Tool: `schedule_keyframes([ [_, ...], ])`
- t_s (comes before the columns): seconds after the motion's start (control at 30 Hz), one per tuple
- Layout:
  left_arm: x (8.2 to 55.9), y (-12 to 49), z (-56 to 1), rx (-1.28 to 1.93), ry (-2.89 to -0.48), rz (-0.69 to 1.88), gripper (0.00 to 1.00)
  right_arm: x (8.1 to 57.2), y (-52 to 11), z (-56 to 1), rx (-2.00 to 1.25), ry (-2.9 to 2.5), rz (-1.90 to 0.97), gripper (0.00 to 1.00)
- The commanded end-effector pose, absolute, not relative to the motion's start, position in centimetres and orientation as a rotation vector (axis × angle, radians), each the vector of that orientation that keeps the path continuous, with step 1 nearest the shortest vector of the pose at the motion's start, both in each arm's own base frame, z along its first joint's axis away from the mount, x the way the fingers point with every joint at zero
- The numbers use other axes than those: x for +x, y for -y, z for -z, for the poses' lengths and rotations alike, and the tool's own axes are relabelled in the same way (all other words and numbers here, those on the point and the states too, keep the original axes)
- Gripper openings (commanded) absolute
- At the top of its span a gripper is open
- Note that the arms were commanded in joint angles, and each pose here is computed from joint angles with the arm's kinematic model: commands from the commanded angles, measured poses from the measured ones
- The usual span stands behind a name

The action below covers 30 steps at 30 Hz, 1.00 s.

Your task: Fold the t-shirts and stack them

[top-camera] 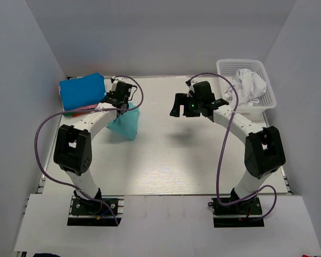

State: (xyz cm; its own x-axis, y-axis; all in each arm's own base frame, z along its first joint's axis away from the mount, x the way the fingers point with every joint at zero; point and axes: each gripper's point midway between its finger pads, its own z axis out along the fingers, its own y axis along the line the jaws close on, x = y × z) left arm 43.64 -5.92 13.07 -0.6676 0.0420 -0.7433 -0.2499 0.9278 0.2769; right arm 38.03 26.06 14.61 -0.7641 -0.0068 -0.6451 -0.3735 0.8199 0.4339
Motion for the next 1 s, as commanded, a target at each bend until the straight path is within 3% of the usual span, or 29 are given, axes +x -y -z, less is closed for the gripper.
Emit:
schedule_keyframes([
  [0.0,46.0,3.2,-18.1,-0.056,-2.125,-0.629,0.0,38.5,-24.8,-16.0,-0.276,-2.308,-0.687,0.9],
  [0.4,54.3,-2.3,-25.4,0.042,-1.953,-0.707,0.0,40.4,-24.2,-16.6,-0.295,-2.317,-0.643,0.9],
  [0.7,56.8,-4.9,-31.1,0.031,-1.839,-0.628,0.0,42.1,-25.9,-18.4,-0.261,-2.28,-0.727,0.9],
  [0.97,58.6,-8.1,-26.2,-0.022,-1.896,-0.606,0.0,44.4,-27.0,-18.9,-0.224,-2.272,-0.734,0.9],
])
